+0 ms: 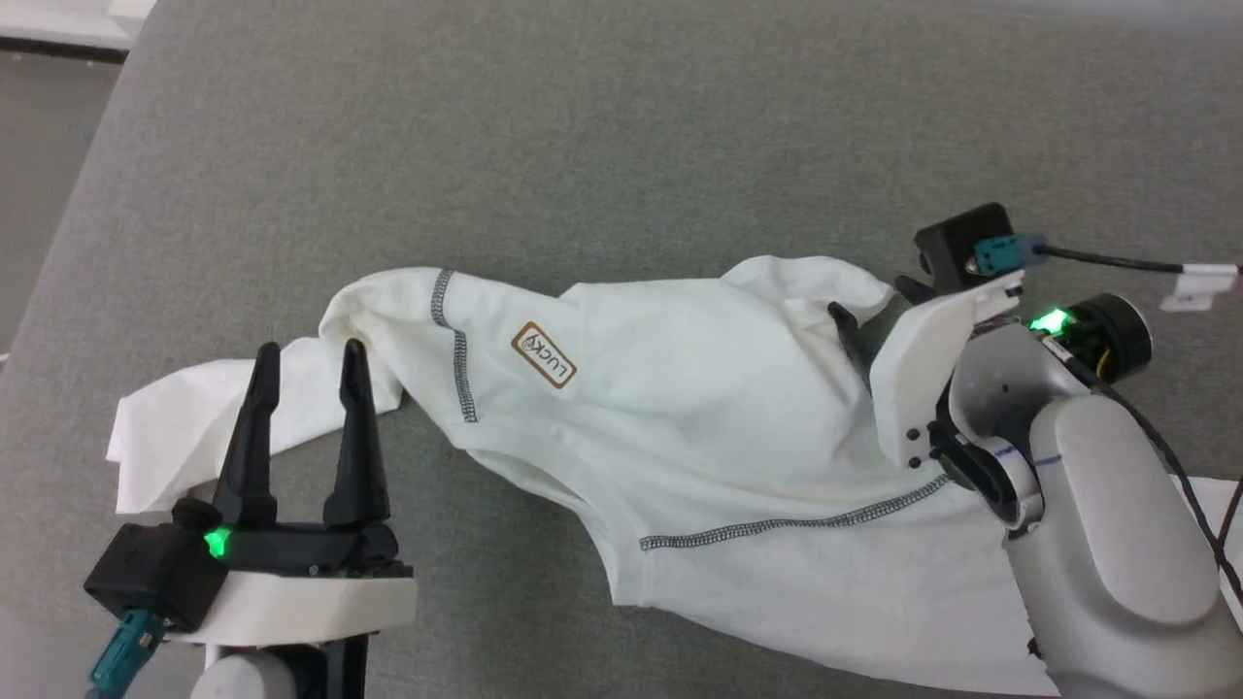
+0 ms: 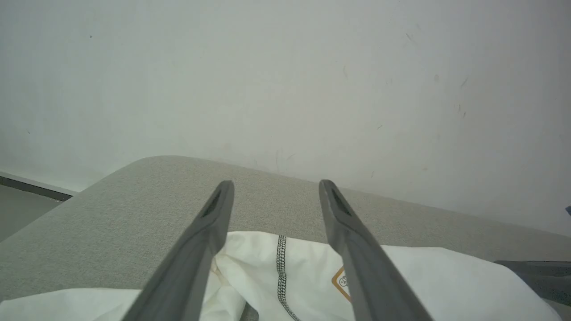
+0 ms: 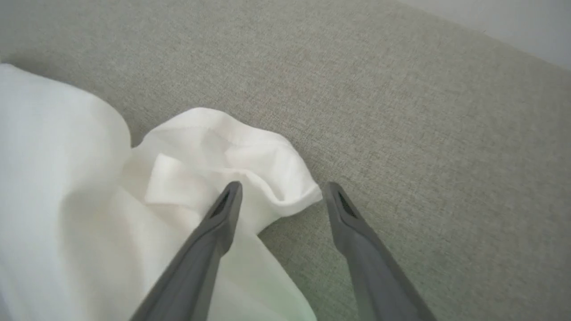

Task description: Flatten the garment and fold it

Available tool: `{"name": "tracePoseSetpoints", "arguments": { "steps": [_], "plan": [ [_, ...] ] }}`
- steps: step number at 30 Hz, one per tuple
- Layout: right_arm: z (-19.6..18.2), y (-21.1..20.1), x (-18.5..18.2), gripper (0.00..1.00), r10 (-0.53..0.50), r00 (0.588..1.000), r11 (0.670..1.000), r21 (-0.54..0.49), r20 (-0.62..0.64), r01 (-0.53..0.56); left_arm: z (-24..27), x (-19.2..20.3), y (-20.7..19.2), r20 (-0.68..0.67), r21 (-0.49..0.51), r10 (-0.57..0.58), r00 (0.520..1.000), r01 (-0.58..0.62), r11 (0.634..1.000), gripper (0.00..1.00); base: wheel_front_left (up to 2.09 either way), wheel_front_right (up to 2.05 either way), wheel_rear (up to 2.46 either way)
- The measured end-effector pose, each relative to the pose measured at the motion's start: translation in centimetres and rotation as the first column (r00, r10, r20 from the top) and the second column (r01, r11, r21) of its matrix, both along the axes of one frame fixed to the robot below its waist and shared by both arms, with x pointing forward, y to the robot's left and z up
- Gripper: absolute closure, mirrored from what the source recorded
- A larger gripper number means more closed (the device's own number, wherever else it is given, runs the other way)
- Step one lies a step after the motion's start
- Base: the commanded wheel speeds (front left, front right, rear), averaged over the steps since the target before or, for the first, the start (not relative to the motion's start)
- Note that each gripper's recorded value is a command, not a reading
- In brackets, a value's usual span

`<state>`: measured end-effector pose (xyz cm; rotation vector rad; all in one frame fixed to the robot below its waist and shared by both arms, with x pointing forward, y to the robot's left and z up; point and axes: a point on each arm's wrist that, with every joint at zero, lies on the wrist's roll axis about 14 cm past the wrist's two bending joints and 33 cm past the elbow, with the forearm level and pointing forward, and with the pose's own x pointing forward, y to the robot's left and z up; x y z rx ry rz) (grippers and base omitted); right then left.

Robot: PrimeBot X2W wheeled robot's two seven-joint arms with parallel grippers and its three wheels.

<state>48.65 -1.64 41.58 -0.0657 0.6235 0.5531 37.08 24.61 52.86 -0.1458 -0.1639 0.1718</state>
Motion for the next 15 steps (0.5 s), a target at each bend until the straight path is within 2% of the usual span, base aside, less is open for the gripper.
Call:
{"name": "tracePoseSetpoints", "arguments": {
  "steps": [4,5,6,10,15],
  "plan": [
    [-2.7,0.6,-0.1,0.00,0.042,0.996,0.997,-0.062,-0.075,-0.047,-0.4,0.3,0.0,-0.013,0.002,0.000,1.000,0.000,1.000,0.00,0.00,0.00,0.00],
    [-3.3,0.8,-0.3,0.53,0.046,0.994,0.997,-0.062,-0.098,-0.052,-0.5,0.3,0.0,-0.015,0.003,0.001,1.000,-0.001,1.000,0.00,0.00,0.00,0.00],
    [-3.5,1.0,-0.3,0.98,0.049,0.993,0.997,-0.059,-0.111,-0.056,-0.5,0.3,0.0,-0.018,0.003,0.003,1.000,-0.003,1.000,0.00,0.00,0.00,0.00],
    [-3.3,1.9,0.1,1.00,0.066,0.991,0.996,-0.053,-0.117,-0.073,-0.7,-0.1,0.4,-0.028,0.004,0.017,0.999,-0.016,1.000,0.00,0.00,0.00,0.00],
    [-1.2,1.5,1.9,1.00,0.069,0.997,0.995,-0.071,-0.032,-0.071,-0.3,-0.6,0.4,-0.015,-0.006,0.025,1.000,-0.025,1.000,0.00,0.00,0.00,0.00]
  ]
}}
